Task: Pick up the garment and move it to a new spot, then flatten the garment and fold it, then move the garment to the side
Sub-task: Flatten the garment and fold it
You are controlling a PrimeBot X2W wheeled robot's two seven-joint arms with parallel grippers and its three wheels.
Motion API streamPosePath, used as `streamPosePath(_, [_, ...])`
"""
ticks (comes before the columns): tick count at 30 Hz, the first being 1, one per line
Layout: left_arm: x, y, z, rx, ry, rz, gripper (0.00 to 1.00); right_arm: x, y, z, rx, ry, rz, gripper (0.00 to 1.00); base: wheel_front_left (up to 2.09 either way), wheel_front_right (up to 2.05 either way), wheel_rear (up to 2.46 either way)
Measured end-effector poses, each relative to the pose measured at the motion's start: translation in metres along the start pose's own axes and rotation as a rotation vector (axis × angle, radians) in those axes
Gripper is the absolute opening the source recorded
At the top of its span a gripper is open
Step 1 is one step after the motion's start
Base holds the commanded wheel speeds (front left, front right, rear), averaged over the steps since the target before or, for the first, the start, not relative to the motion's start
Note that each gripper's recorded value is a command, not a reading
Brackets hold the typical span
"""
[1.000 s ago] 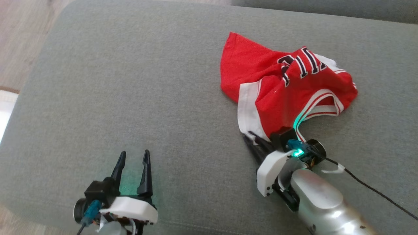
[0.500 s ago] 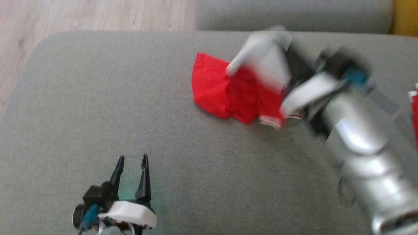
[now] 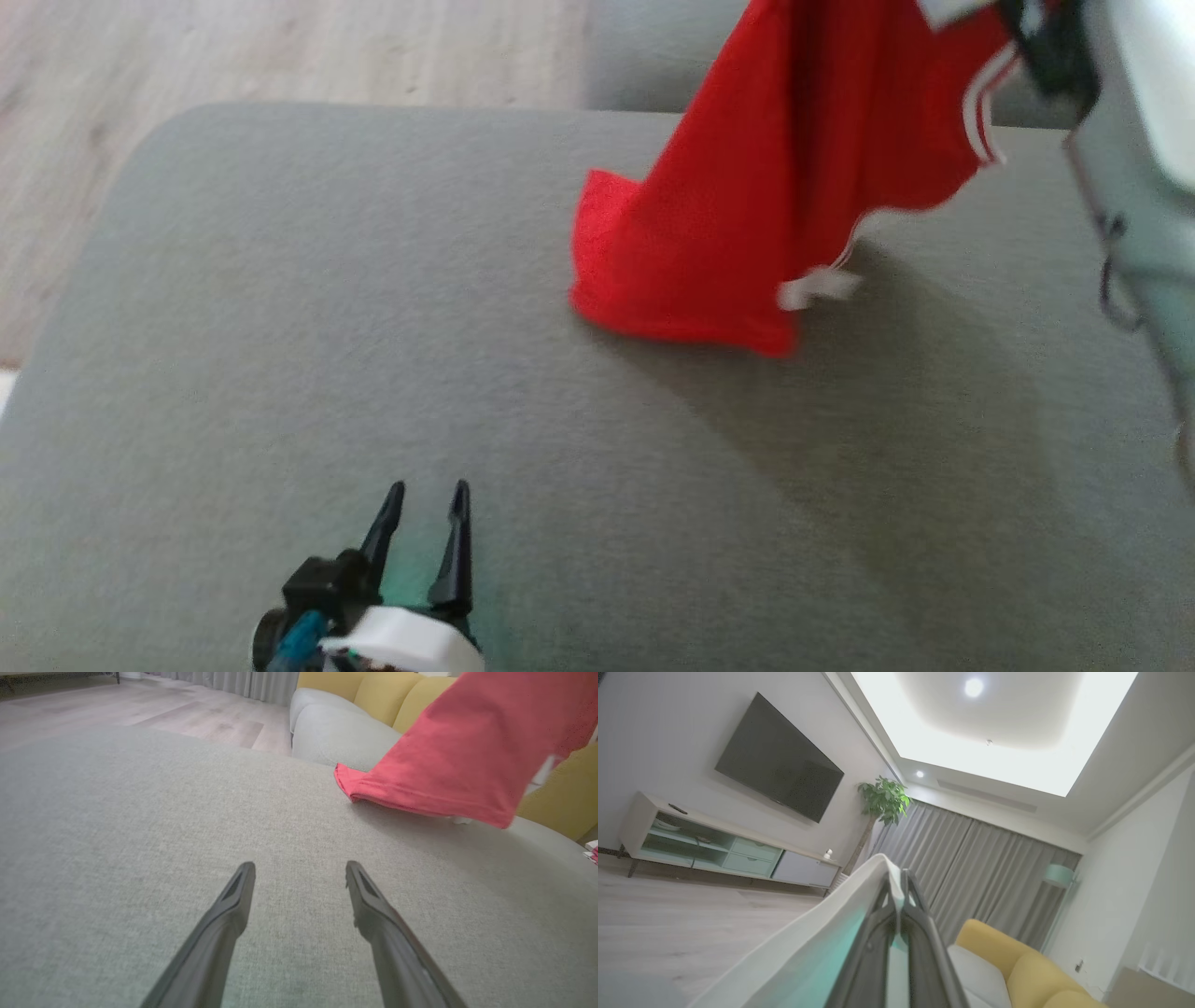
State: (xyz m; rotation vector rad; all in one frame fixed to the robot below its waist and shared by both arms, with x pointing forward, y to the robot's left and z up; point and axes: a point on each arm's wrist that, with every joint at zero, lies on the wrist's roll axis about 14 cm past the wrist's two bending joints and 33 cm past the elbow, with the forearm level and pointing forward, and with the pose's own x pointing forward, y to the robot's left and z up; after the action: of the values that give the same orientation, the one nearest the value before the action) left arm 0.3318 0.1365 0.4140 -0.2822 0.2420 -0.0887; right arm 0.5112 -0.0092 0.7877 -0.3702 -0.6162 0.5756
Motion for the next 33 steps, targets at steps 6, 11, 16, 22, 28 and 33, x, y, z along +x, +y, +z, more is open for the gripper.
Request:
streamPosePath(6, [-0.007, 0.013, 0.000, -0.018, -0.001, 0.052, 1.00, 0.049, 0.003, 0.024, -0.092, -0.081, 0.043, 0.00, 0.00, 0.00, 0.00])
streamPosePath(11, [-0.018, 0.032, -0.005, -0.029, 0.007, 0.124, 1.00, 0.079, -0.001, 0.047, -0.113, -0.162, 0.033, 0.00, 0.00, 0.00, 0.00])
streamPosePath(16, [-0.019, 0.040, -0.005, -0.033, 0.008, 0.151, 1.00, 0.075, -0.012, 0.020, -0.116, -0.091, 0.012, 0.00, 0.00, 0.00, 0.00])
streamPosePath(22, [-0.008, 0.028, -0.004, -0.027, 0.013, 0.107, 1.00, 0.015, -0.017, -0.076, -0.092, 0.155, 0.012, 0.00, 0.00, 0.00, 0.00])
streamPosePath(28, [0.010, 0.007, -0.004, -0.011, 0.024, 0.028, 1.00, -0.107, 0.008, -0.175, 0.063, 0.426, 0.007, 0.00, 0.00, 0.00, 0.00])
streamPosePath(33, [0.029, -0.011, 0.005, 0.006, 0.008, -0.039, 1.00, -0.200, 0.041, -0.208, 0.220, 0.560, -0.036, 0.00, 0.00, 0.00, 0.00])
